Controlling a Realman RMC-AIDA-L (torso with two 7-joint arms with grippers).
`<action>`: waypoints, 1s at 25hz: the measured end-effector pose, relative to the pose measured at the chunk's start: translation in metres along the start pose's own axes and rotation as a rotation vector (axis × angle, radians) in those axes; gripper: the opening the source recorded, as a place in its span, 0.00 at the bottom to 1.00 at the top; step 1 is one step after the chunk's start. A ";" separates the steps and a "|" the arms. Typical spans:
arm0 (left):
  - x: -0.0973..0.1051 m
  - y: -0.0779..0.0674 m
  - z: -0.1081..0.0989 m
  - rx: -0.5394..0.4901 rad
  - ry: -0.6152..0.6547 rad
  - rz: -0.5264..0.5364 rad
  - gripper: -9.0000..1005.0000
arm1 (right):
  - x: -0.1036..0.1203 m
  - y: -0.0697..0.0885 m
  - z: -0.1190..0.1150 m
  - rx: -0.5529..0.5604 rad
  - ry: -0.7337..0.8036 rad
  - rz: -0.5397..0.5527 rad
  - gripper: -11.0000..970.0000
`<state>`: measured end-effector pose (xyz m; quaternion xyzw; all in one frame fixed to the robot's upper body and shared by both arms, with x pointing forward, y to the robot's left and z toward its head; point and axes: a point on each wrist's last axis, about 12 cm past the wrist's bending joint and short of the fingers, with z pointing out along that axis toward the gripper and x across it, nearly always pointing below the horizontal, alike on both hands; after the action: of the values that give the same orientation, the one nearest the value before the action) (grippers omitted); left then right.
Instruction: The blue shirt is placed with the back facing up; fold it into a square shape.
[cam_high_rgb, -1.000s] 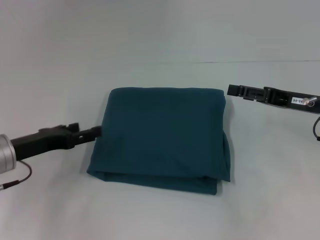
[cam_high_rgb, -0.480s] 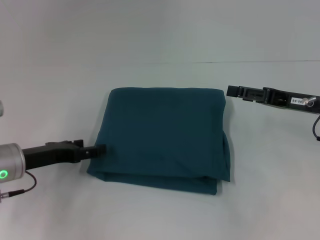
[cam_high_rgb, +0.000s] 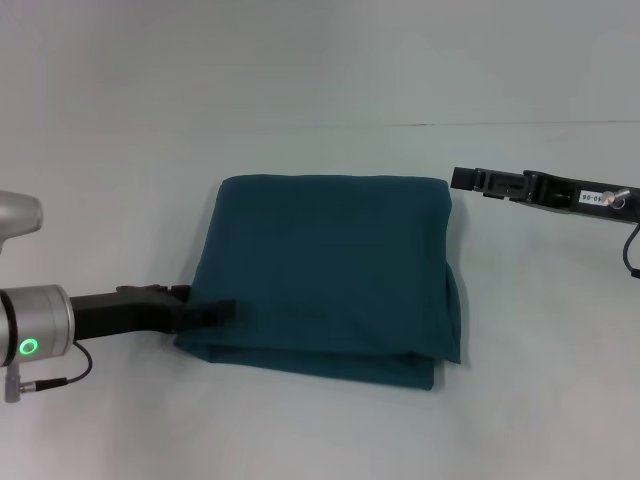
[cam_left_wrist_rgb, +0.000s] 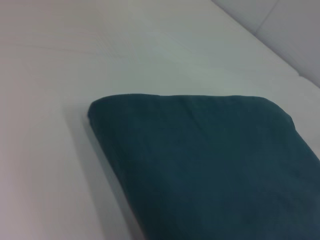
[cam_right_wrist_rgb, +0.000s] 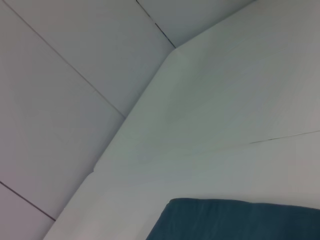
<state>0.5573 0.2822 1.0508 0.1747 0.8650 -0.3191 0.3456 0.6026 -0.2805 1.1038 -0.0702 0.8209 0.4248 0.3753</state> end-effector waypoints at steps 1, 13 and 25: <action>0.000 0.000 0.001 0.002 0.002 0.003 0.90 | 0.000 0.000 0.000 0.002 -0.001 0.000 0.94; -0.004 0.002 0.003 -0.032 0.002 0.012 0.83 | 0.001 -0.002 0.001 0.010 -0.005 0.003 0.94; -0.005 0.000 0.005 -0.023 0.011 0.020 0.31 | 0.002 -0.002 0.001 0.010 -0.005 0.005 0.94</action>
<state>0.5636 0.2781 1.0515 0.1812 0.8687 -0.3047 0.3459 0.6028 -0.2805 1.1011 -0.0653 0.8222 0.4218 0.3766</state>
